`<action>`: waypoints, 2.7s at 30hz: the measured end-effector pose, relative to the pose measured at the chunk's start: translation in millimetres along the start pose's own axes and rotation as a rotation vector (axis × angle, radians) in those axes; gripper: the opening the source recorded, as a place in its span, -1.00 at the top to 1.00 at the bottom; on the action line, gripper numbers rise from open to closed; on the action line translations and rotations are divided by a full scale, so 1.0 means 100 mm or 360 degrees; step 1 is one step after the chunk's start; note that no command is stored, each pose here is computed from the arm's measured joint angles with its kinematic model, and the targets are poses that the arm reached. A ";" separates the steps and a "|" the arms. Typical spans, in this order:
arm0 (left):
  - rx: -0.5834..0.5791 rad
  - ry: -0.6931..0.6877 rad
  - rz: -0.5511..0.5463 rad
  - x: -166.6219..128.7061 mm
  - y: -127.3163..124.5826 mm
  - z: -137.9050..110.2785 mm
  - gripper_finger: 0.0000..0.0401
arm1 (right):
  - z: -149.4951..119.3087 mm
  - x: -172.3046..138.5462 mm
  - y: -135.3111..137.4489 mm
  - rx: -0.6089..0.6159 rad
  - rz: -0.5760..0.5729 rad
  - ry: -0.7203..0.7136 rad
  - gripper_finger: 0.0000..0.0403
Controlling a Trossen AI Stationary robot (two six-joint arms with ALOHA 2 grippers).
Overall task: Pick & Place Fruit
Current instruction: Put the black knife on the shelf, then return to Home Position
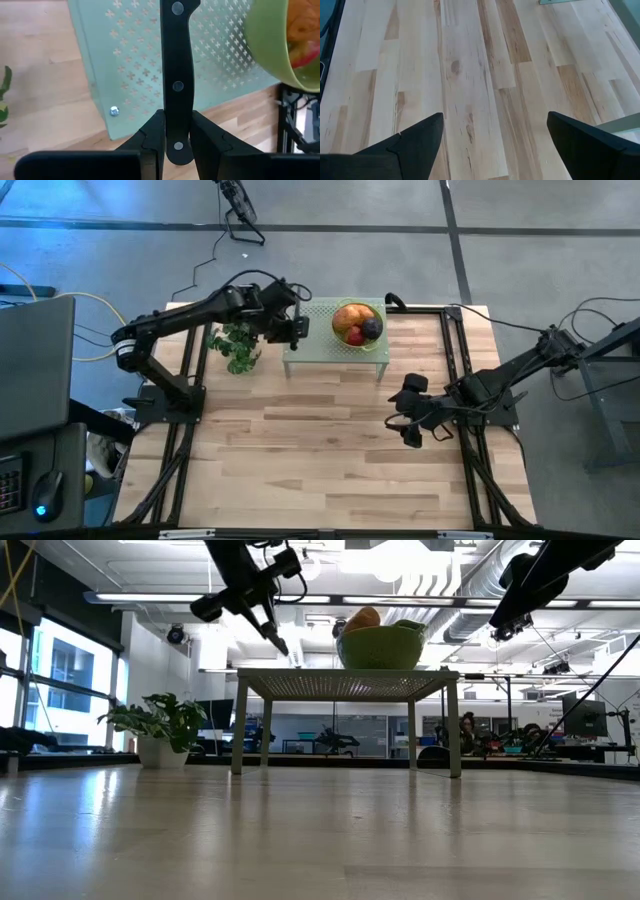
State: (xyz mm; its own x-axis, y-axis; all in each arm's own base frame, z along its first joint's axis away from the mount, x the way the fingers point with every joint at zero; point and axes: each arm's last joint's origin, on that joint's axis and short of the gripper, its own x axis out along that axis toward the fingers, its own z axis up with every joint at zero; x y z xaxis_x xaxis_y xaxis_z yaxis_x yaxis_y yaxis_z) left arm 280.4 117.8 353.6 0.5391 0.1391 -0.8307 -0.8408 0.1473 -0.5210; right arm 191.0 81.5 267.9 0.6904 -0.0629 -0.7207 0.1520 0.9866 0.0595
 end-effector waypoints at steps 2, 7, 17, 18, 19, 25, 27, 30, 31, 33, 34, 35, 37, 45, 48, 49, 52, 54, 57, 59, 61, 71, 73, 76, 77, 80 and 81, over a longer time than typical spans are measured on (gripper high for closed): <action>-0.0004 -0.0023 0.0022 0.02 0.00 0.00 0.67 | 0.00 0.00 0.00 0.0000 0.0000 0.0000 -0.74; -0.0010 -0.0027 0.0083 0.15 -0.03 -0.01 0.67 | 0.00 0.00 0.00 0.0020 0.0001 0.0000 -0.74; 0.0013 0.0010 0.0151 0.42 -0.05 0.03 0.67 | 0.00 0.00 0.00 0.0042 0.0001 0.0001 -0.74; 0.0017 0.0019 0.0160 0.44 -0.05 0.03 0.67 | 0.00 0.00 0.00 0.0041 0.0001 0.0001 -0.74; 0.0017 0.0022 0.0165 0.45 -0.05 0.03 0.67 | 0.00 0.00 0.00 0.0042 0.0001 0.0001 -0.74; 0.0018 0.0037 0.0189 0.51 -0.04 0.03 0.67 | 0.00 0.00 0.00 0.0041 0.0002 0.0003 -0.74; 0.0016 0.0035 0.0186 0.50 -0.04 0.03 0.67 | 0.00 0.00 0.00 0.0041 0.0004 0.0004 -0.74; 0.0015 0.0036 0.0190 0.50 -0.04 0.03 0.67 | 0.00 0.00 0.00 0.0041 0.0004 0.0004 -0.74; 0.0015 0.0032 0.0191 0.50 -0.04 0.03 0.67 | 0.00 0.00 0.00 0.0041 0.0004 0.0004 -0.74; 0.0015 0.0031 0.0197 0.51 -0.04 0.04 0.67 | 0.00 0.00 0.00 0.0041 0.0004 0.0004 -0.74; 0.0015 0.0032 0.0199 0.54 -0.04 0.04 0.67 | 0.00 0.00 0.00 0.0041 0.0004 0.0004 -0.74; 0.0017 0.0035 0.0198 0.56 -0.05 0.04 0.67 | 0.00 0.00 0.00 0.0041 0.0004 0.0004 -0.74; 0.0019 0.0052 0.0218 0.57 -0.04 0.04 0.67 | 0.00 0.00 0.00 0.0041 0.0003 0.0005 -0.74; 0.0037 0.0070 0.0195 0.62 -0.05 0.05 0.67 | 0.00 0.00 0.00 0.0046 0.0003 0.0006 -0.74; 0.0038 0.0070 0.0195 0.62 -0.05 0.05 0.67 | 0.00 0.00 0.00 0.0046 0.0004 0.0005 -0.74; 0.0040 0.0072 0.0194 0.62 -0.05 0.05 0.67 | 0.00 0.00 0.00 0.0046 0.0004 0.0005 -0.74; 0.0061 0.0079 0.0190 0.62 -0.06 0.04 0.67 | 0.00 0.00 0.00 0.0046 0.0004 0.0005 -0.74; 0.0081 0.0080 0.0189 0.62 -0.06 0.04 0.66 | 0.00 0.00 0.00 0.0046 0.0004 0.0005 -0.74; 0.0095 0.0096 0.0182 0.62 -0.06 0.04 0.61 | 0.00 0.00 0.00 0.0046 0.0004 0.0005 -0.74; 0.0093 0.0112 0.0172 0.62 -0.06 0.04 0.56 | 0.00 0.00 0.00 0.0046 0.0004 0.0005 -0.74; 0.0092 0.0121 0.0165 0.62 -0.06 0.04 0.51 | 0.00 0.00 0.00 0.0046 0.0004 0.0005 -0.74; 0.0031 0.0160 0.0138 0.62 -0.06 0.03 0.27 | 0.00 0.00 0.00 0.0046 0.0004 0.0005 -0.74; 0.0018 0.0190 0.0122 0.62 -0.07 0.03 0.21 | 0.00 0.00 0.00 0.0046 0.0004 0.0005 -0.74; -0.0044 0.0275 0.0079 0.61 -0.03 0.08 0.16 | 0.00 0.00 0.00 0.0046 0.0004 0.0005 -0.74; -0.0051 0.0302 0.0066 0.61 -0.02 0.11 0.15 | 0.00 0.00 0.00 0.0046 0.0004 0.0005 -0.74; -0.0026 0.0307 0.0044 0.58 -0.01 0.13 0.14 | 0.00 0.00 0.00 0.0047 0.0004 0.0004 -0.74; -0.0014 0.0297 0.0035 0.56 0.00 0.14 0.14 | 0.00 0.00 0.00 0.0047 0.0004 0.0004 -0.74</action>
State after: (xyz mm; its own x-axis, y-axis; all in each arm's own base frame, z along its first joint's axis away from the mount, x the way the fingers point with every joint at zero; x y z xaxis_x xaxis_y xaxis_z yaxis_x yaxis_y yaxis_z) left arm 311.5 139.6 309.9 0.5029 -0.0422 -0.8633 -0.8529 0.1377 -0.5036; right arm 191.0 81.6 267.8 0.6890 -0.0601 -0.7223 0.1710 0.9819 0.0815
